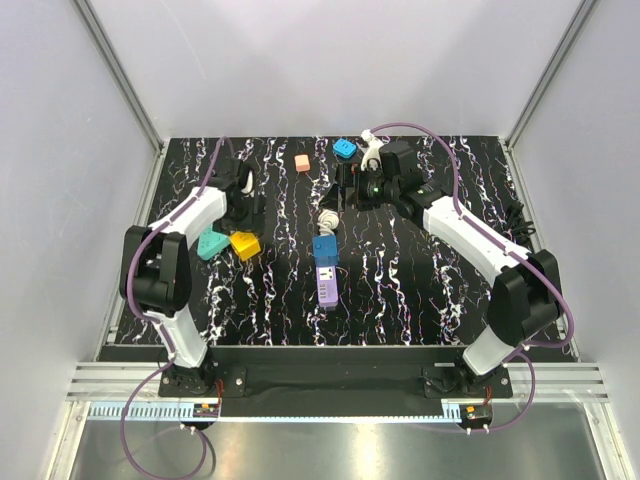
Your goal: Insert the plug
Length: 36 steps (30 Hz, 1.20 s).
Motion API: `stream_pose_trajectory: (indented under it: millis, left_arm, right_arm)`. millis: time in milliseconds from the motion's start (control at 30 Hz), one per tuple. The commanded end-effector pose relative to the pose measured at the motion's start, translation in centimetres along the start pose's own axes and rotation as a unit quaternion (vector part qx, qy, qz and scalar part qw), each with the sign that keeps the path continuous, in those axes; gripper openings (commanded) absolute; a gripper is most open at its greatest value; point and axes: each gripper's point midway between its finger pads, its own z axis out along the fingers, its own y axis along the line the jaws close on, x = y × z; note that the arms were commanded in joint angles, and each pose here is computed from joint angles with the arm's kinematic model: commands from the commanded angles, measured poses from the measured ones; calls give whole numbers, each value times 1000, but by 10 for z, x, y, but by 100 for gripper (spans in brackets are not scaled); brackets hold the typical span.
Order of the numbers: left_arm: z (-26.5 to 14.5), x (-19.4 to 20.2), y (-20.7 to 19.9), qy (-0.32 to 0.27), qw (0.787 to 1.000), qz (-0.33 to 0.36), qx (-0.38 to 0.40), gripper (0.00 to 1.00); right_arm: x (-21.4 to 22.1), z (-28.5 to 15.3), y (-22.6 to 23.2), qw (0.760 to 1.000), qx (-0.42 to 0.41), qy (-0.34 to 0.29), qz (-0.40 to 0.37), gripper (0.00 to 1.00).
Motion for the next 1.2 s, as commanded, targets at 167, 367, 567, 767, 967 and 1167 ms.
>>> stream_pose_trajectory:
  millis: [167, 367, 567, 767, 967, 1167]
  left_arm:
    - [-17, 2, -14, -15, 1000, -28, -1, 52]
    - [-18, 10, -8, -1, 999, -46, -22, 82]
    - [-22, 16, 6, -9, 994, -87, -70, 90]
    - [-14, 35, -9, 5, 986, -152, -71, 93]
    - [-10, 37, -14, -4, 982, -175, -74, 82]
    - [-11, 37, -9, -10, 982, -167, -83, 31]
  right_arm:
    - [-9, -5, 19, 999, -24, -14, -21, 100]
    - [-8, -4, 20, 999, -24, -15, -24, 100]
    - [-8, -4, 22, 999, -25, -14, -23, 100]
    - [-7, -3, 23, 999, -31, -10, -22, 100]
    - [-6, -2, 25, 999, -32, -9, -24, 100]
    - [-6, -2, 23, 999, -30, -9, -25, 100]
